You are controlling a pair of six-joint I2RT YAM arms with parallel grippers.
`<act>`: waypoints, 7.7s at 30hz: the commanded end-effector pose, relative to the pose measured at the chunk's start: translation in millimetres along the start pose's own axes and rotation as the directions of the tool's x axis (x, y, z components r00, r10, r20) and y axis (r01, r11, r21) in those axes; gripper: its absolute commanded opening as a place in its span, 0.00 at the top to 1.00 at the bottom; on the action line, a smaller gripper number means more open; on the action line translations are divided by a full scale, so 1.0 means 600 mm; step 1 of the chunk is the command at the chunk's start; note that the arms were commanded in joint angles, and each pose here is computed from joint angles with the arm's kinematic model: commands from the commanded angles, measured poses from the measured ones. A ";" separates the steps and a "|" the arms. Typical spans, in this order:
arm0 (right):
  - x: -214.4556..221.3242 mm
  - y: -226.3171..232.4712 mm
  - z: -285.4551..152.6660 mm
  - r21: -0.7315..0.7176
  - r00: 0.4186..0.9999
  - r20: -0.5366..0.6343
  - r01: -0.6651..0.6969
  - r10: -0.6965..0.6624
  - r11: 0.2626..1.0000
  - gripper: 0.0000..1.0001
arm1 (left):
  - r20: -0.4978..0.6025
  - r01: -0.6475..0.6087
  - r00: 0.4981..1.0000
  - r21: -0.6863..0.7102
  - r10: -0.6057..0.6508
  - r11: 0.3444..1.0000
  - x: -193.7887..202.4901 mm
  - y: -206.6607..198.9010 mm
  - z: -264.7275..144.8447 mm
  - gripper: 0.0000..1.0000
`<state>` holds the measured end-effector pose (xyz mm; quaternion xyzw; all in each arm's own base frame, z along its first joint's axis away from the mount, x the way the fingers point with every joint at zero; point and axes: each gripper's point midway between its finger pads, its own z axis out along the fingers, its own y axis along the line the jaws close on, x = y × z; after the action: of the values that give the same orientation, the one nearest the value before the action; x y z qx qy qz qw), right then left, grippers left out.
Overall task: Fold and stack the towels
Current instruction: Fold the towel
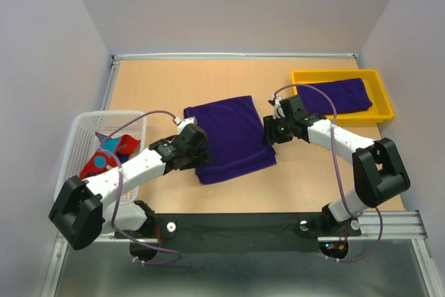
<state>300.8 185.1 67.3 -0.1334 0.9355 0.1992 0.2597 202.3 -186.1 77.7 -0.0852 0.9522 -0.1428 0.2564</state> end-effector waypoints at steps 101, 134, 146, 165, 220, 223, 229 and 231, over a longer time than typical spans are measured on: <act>0.121 -0.058 -0.042 0.120 0.930 0.054 -0.367 0.363 0.922 0.60 | -0.279 0.151 0.952 0.083 -0.122 0.985 0.172 0.037 -0.006 1.00; 0.122 -0.048 -0.057 0.109 0.926 0.043 -0.376 0.374 0.920 0.98 | -0.255 0.140 0.959 0.057 -0.121 0.988 0.178 0.057 0.005 1.00; 0.067 -0.036 -0.067 0.066 0.954 0.077 -0.296 0.291 0.953 0.99 | -0.254 0.141 0.959 0.051 -0.123 0.989 0.179 0.059 0.006 1.00; 0.180 -0.040 -0.052 0.113 0.901 -0.060 -0.422 0.430 0.899 0.75 | -0.251 0.132 0.962 0.066 -0.112 0.989 0.177 0.054 0.002 1.00; 0.180 -0.083 -0.048 0.241 0.918 -0.042 -0.373 0.393 0.896 0.99 | -0.217 0.165 0.965 0.075 -0.146 0.983 0.170 0.053 -0.005 1.00; 0.192 -0.082 -0.043 0.241 0.913 -0.061 -0.378 0.403 0.894 1.00 | -0.211 0.168 0.966 0.066 -0.151 0.984 0.168 0.055 -0.005 1.00; 0.195 -0.084 -0.041 0.247 0.911 -0.060 -0.382 0.408 0.891 0.99 | -0.195 0.181 0.967 0.059 -0.166 0.982 0.164 0.057 -0.006 1.00; 0.189 -0.083 -0.042 0.241 0.915 -0.052 -0.378 0.400 0.894 0.99 | -0.197 0.180 0.966 0.062 -0.164 0.982 0.164 0.056 -0.007 0.96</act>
<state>209.9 121.0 16.9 0.0738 0.9712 0.1502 0.1694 116.5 -186.0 30.7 -0.1377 0.9510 -0.2309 0.1528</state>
